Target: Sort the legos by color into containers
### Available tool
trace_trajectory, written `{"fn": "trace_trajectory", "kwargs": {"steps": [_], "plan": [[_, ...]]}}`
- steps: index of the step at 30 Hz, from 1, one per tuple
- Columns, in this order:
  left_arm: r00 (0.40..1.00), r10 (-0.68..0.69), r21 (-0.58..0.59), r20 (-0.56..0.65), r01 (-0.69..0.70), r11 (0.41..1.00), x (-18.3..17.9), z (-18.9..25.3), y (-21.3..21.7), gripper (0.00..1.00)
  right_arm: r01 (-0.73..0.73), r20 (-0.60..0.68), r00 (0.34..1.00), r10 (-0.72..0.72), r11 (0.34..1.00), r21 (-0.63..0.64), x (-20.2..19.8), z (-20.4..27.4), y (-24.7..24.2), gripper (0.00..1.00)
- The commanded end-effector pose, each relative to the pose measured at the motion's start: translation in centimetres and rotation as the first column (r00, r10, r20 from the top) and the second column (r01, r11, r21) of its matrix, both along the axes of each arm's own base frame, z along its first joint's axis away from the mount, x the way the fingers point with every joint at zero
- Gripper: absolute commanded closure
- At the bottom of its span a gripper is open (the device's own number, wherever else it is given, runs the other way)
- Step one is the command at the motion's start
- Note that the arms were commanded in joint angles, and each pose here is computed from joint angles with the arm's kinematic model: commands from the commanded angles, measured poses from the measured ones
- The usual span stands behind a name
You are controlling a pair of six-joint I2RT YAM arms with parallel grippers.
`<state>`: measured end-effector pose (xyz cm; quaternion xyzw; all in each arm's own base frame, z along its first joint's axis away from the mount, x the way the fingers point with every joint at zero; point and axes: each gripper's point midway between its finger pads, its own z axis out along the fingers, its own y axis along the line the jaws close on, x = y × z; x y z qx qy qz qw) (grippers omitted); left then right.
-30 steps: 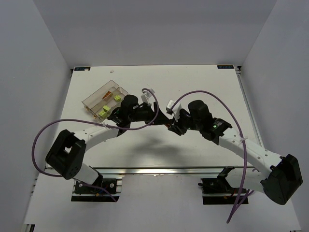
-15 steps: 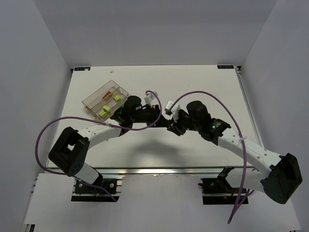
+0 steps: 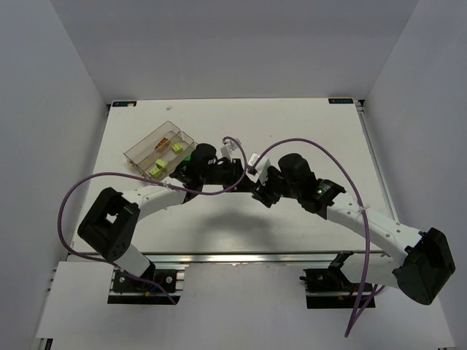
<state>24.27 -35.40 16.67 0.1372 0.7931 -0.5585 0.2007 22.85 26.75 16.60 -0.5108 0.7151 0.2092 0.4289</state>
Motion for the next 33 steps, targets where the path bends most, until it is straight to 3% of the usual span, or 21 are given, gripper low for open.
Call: {"fn": "trace_trajectory", "kwargs": {"steps": [1, 3, 7, 12, 14, 16, 17, 18, 19, 22, 24, 25, 29, 33], "plan": [[0.997, -0.025, 0.020, 0.072, 0.024, 1.000, 0.1, 0.7, -0.1, 1.00, 0.022, 0.059, 0.998, -0.024, 0.999, 0.034, 1.0, 1.4, 0.5, 0.41], [0.995, -0.007, 0.044, 0.096, 0.003, 0.999, 0.7, 0.7, 0.1, 1.00, 0.034, 0.058, 0.998, -0.036, 0.999, 0.026, 1.1, 1.4, 0.2, 0.33], [0.981, 0.077, 0.134, 0.179, -0.102, 0.986, 3.1, 0.5, 2.1, 1.00, 0.046, 0.062, 0.997, -0.047, 0.999, 0.022, 1.1, 2.0, 0.0, 0.28], [0.902, 0.291, 0.236, 0.318, -0.373, 0.897, 9.0, 1.6, 7.7, 1.00, 0.052, 0.079, 0.995, -0.055, 0.998, 0.035, 0.9, 3.1, -0.5, 0.29], [0.857, 0.367, 0.286, 0.362, -0.477, 0.831, 11.2, 1.9, 11.1, 1.00, 0.040, 0.074, 0.996, -0.043, 0.998, 0.043, 0.5, 3.3, -0.5, 0.32], [0.782, 0.428, 0.351, 0.453, -0.598, 0.721, 13.7, 2.6, 14.6, 1.00, 0.025, 0.073, 0.997, -0.029, 0.998, 0.059, 0.0, 3.9, -0.5, 0.50], [0.751, 0.445, 0.375, 0.487, -0.640, 0.671, 14.5, 2.9, 15.9, 1.00, 0.017, 0.068, 0.997, -0.021, 0.998, 0.063, -0.2, 4.0, -0.4, 0.63], [0.698, 0.478, 0.414, 0.534, -0.708, 0.572, 15.7, 2.7, 18.0, 1.00, 0.001, 0.066, 0.998, -0.006, 0.997, 0.078, -0.6, 4.5, -0.3, 0.92], [0.673, 0.478, 0.435, 0.565, -0.735, 0.521, 16.6, 3.7, 19.4, 1.00, -0.004, 0.062, 0.998, -0.001, 0.997, 0.083, -0.8, 4.6, -0.3, 1.00], [0.613, 0.488, 0.507, 0.621, -0.789, 0.347, 18.3, 3.4, 23.2, 1.00, -0.016, 0.060, 0.998, 0.010, 0.995, 0.097, -1.1, 5.0, -0.2, 1.00], [0.568, 0.487, 0.508, 0.664, -0.820, 0.264, 19.9, 4.6, 24.7, 1.00, -0.023, 0.057, 0.998, 0.017, 0.995, 0.102, -1.3, 5.0, -0.2, 1.00], [0.525, 0.477, 0.506, 0.705, -0.843, 0.182, 20.4, 5.1, 26.5, 1.00, -0.029, 0.057, 0.998, 0.023, 0.994, 0.102, -1.5, 5.1, -0.1, 1.00], [0.464, 0.475, 0.497, 0.747, -0.866, 0.065, 22.5, 5.5, 29.7, 1.00, -0.026, 0.059, 0.998, 0.020, 0.994, 0.102, -1.4, 5.1, -0.1, 1.00], [0.459, 0.468, 0.526, 0.756, -0.850, -0.016, 24.3, 4.0, 32.5, 1.00, -0.024, 0.058, 0.998, 0.019, 0.995, 0.097, -1.4, 4.9, -0.2, 1.00]]}}
